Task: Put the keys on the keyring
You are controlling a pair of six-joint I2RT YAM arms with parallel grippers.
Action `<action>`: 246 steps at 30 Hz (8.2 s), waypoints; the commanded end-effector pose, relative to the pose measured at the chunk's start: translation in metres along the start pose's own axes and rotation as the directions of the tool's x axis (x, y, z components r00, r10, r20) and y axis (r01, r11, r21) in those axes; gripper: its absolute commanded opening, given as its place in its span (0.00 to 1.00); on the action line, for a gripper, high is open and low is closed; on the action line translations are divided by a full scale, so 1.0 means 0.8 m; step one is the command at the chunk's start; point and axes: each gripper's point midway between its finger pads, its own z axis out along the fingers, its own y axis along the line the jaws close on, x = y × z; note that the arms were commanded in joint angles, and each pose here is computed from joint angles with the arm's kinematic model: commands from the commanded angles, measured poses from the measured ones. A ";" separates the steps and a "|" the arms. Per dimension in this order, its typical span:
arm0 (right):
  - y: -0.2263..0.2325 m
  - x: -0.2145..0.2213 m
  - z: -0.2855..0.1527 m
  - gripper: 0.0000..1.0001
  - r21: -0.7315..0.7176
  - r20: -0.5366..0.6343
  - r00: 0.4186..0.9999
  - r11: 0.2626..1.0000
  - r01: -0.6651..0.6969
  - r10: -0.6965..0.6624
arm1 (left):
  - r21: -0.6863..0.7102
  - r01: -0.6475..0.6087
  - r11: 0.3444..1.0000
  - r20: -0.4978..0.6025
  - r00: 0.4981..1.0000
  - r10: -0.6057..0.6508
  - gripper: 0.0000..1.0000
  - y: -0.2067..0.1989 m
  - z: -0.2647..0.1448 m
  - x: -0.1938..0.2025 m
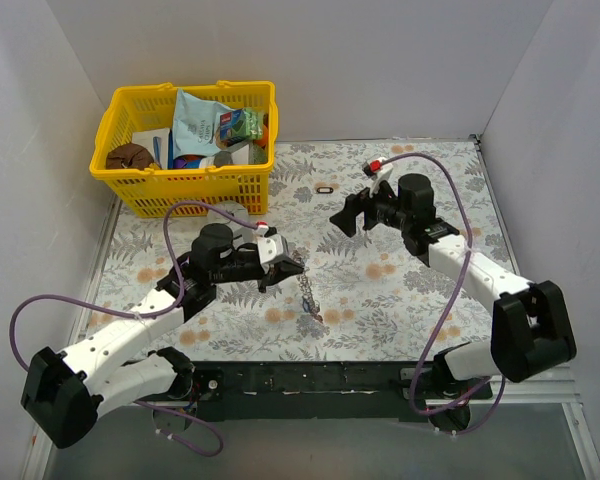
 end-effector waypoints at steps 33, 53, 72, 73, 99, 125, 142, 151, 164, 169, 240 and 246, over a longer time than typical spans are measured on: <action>-0.165 -0.010 0.246 0.68 0.326 -0.094 0.979 0.935 -0.142 0.181 | 0.062 0.062 0.996 0.097 0.993 -0.067 0.00 0.032 -0.021 0.003; -0.200 0.079 0.287 0.41 0.434 -0.172 0.927 0.871 -0.233 0.334 | 0.085 0.076 0.993 0.128 0.988 -0.086 0.00 0.030 -0.031 -0.004; -0.148 0.149 0.235 0.25 0.381 -0.304 0.848 0.872 -0.308 0.433 | 0.073 0.085 0.994 0.122 0.988 -0.094 0.00 0.032 -0.031 0.000; -0.142 0.142 0.230 0.25 0.370 -0.300 0.850 0.874 -0.315 0.433 | 0.074 0.087 0.994 0.121 0.988 -0.095 0.00 0.032 -0.031 0.001; -0.040 0.220 0.087 0.20 0.332 -0.466 0.801 0.914 -0.235 0.376 | 0.077 0.083 0.994 0.126 0.988 -0.092 0.00 0.028 -0.033 0.000; -0.024 0.145 0.100 0.56 0.196 -0.356 0.855 0.925 -0.327 0.378 | 0.089 0.090 0.992 0.115 0.988 -0.100 0.00 0.028 -0.030 0.007; -0.040 0.164 0.120 0.30 0.237 -0.335 0.810 0.875 -0.423 0.482 | 0.085 0.102 0.991 0.103 0.989 -0.110 0.00 0.028 -0.028 0.016; -0.040 0.173 0.127 0.23 0.209 -0.320 0.788 0.851 -0.482 0.525 | 0.090 0.113 0.990 0.095 0.988 -0.121 0.00 0.029 -0.027 0.019; -0.032 0.171 0.129 0.17 0.174 -0.337 0.775 0.845 -0.506 0.534 | 0.080 0.110 0.991 0.091 0.989 -0.117 0.00 0.031 -0.027 0.020; -0.032 0.177 0.124 0.21 0.188 -0.350 0.771 0.847 -0.498 0.531 | 0.077 0.110 0.991 0.089 0.989 -0.116 0.00 0.032 -0.027 0.021; 0.120 -0.009 -0.029 0.01 -0.462 0.219 0.930 0.808 0.364 -0.294 | 0.063 0.071 0.996 0.109 0.991 -0.077 0.00 0.029 -0.034 0.009; 0.165 0.001 -0.073 0.01 -0.548 0.423 0.826 0.620 0.561 -0.374 | 0.065 0.068 0.996 0.112 0.991 -0.075 0.00 0.029 -0.034 0.007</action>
